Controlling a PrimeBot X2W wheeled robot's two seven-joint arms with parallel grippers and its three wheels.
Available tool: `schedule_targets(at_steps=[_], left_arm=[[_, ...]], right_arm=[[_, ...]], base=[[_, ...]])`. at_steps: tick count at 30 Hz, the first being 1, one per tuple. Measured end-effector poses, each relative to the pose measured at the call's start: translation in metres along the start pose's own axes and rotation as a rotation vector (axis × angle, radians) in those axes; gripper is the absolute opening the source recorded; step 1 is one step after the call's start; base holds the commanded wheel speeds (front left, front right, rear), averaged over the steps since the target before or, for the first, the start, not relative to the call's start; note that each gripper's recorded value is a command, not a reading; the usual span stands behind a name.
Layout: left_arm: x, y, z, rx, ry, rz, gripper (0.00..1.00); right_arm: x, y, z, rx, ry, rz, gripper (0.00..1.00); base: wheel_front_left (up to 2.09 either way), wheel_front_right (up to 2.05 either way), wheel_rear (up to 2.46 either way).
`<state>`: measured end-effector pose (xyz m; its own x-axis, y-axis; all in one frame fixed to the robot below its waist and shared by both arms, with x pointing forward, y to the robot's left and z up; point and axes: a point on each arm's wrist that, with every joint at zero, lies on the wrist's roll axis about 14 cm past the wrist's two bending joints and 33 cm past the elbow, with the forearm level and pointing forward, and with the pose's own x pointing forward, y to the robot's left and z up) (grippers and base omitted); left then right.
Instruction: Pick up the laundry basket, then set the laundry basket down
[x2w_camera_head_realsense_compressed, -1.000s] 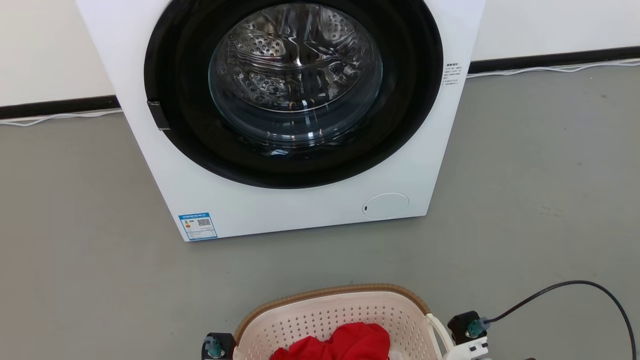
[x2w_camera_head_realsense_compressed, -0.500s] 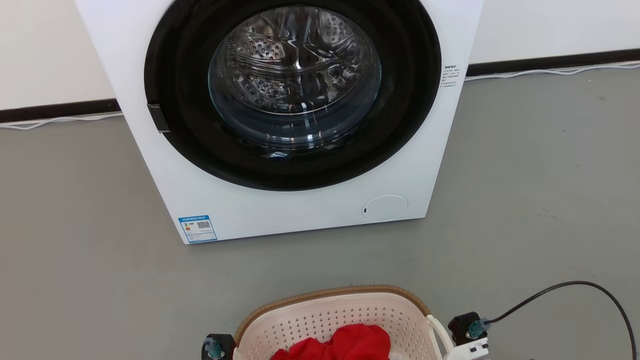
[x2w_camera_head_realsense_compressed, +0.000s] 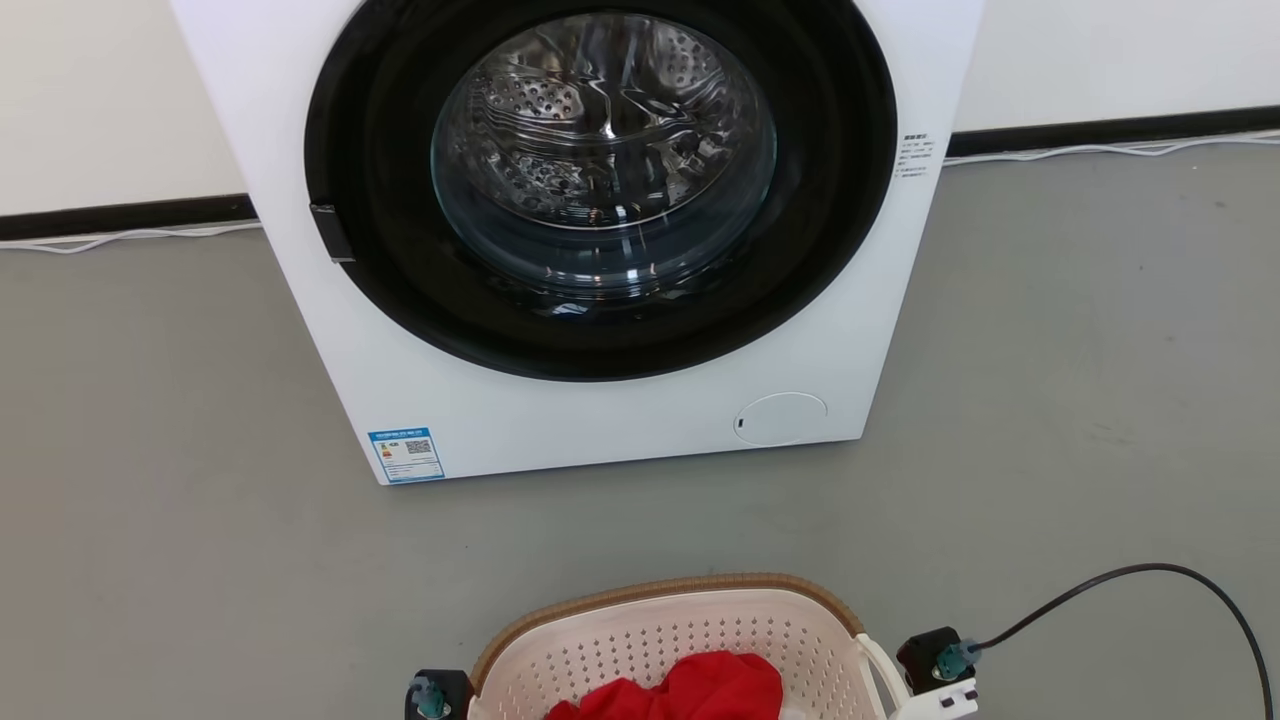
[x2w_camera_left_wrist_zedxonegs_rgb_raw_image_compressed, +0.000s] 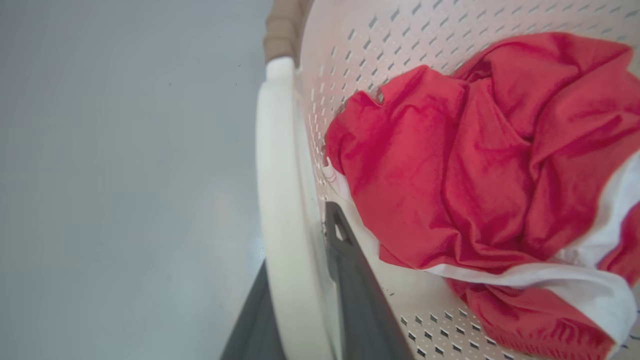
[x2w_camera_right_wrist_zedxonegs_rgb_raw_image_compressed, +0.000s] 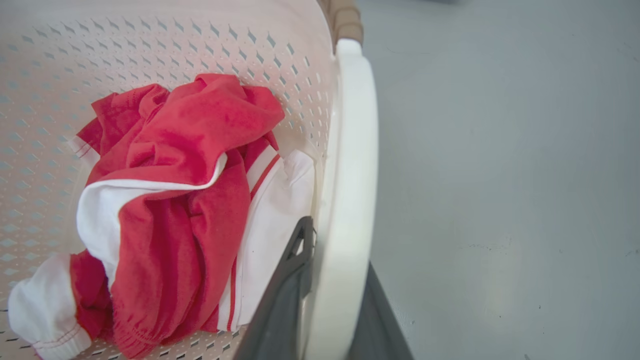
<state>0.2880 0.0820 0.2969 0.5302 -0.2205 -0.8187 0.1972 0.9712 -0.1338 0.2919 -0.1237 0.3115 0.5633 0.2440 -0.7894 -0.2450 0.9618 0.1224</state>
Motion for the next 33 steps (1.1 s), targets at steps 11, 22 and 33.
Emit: schedule_targets(at_steps=[11,22,33], left_arm=[[-0.0023,0.003,-0.0014,-0.011,-0.006,0.007,0.0],[-0.0018,0.0032,-0.004,-0.011,0.001,0.007,0.0],[0.0002,0.0041,-0.008,-0.027,0.014,0.008,0.0]], right_arm=[[0.0012,0.0039,0.0019,-0.003,0.0,0.01,0.0],[0.0018,0.0041,0.0002,-0.006,0.007,0.012,0.0],[0.0049,0.0045,-0.0018,-0.002,0.018,0.015,0.0]], base=[[0.0,0.0,0.0],[0.0,0.0,0.0],[0.0,0.0,0.0]])
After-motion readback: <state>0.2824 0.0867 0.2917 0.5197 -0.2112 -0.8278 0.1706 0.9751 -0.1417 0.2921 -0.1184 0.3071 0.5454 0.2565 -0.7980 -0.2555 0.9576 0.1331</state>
